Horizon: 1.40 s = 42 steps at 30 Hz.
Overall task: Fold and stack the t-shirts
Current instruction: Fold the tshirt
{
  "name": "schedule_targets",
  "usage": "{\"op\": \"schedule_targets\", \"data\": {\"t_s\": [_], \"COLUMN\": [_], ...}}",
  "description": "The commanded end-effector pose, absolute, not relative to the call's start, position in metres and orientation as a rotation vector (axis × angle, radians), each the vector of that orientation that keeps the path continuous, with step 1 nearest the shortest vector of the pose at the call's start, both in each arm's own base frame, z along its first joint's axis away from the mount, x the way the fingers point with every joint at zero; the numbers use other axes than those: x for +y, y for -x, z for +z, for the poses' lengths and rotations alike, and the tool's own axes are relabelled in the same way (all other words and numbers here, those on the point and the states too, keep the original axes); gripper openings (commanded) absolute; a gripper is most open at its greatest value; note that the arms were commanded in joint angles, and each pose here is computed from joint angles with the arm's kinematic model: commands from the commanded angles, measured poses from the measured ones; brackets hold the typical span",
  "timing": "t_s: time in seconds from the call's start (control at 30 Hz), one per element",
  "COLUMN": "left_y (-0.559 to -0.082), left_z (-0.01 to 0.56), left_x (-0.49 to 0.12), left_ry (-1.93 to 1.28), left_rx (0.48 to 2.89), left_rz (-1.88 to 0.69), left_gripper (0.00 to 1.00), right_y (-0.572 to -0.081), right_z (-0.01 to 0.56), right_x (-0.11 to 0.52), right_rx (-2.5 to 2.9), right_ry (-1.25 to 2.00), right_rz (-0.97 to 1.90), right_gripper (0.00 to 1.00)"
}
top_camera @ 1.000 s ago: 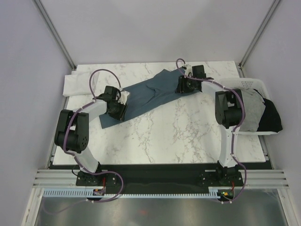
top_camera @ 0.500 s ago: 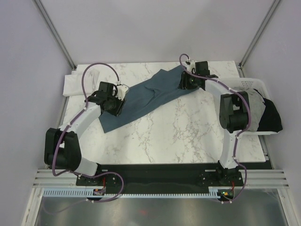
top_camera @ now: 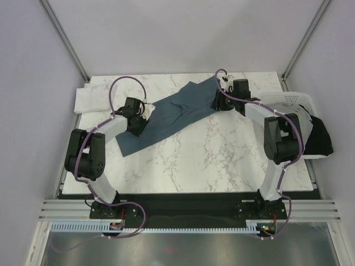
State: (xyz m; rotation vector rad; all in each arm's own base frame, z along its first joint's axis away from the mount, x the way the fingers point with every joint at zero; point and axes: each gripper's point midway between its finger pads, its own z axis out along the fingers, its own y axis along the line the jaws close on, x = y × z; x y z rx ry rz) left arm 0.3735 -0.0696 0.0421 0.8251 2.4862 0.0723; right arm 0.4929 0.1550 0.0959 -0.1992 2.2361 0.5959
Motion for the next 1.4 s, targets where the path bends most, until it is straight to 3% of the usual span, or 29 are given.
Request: {"op": "schedule_targets", "data": {"t_s": [0.0, 0.27, 0.67, 1.37], "left_y": [-0.393, -0.371, -0.283, -0.164], "left_z": [0.043, 0.016, -0.009, -0.044], "left_x": [-0.063, -0.067, -0.121, -0.261], "left_ry": [-0.85, -0.908, -1.241, -2.094], "left_rx": [2.423, 2.522, 2.536, 2.138], "left_rz": [0.161, 0.1, 0.025, -0.059], "left_gripper": [0.43, 0.43, 0.41, 0.39], "right_y": [-0.506, -0.528, -0.543, -0.632], "right_z": [0.1, 0.069, 0.033, 0.068], "right_x": [0.161, 0.164, 0.169, 0.211], "right_rx": [2.162, 2.206, 2.296, 2.177], "right_ry": [0.2, 0.136, 0.132, 0.218], "right_rz": [0.627, 0.628, 0.654, 0.649], "right_gripper": [0.52, 0.52, 0.52, 0.55]}}
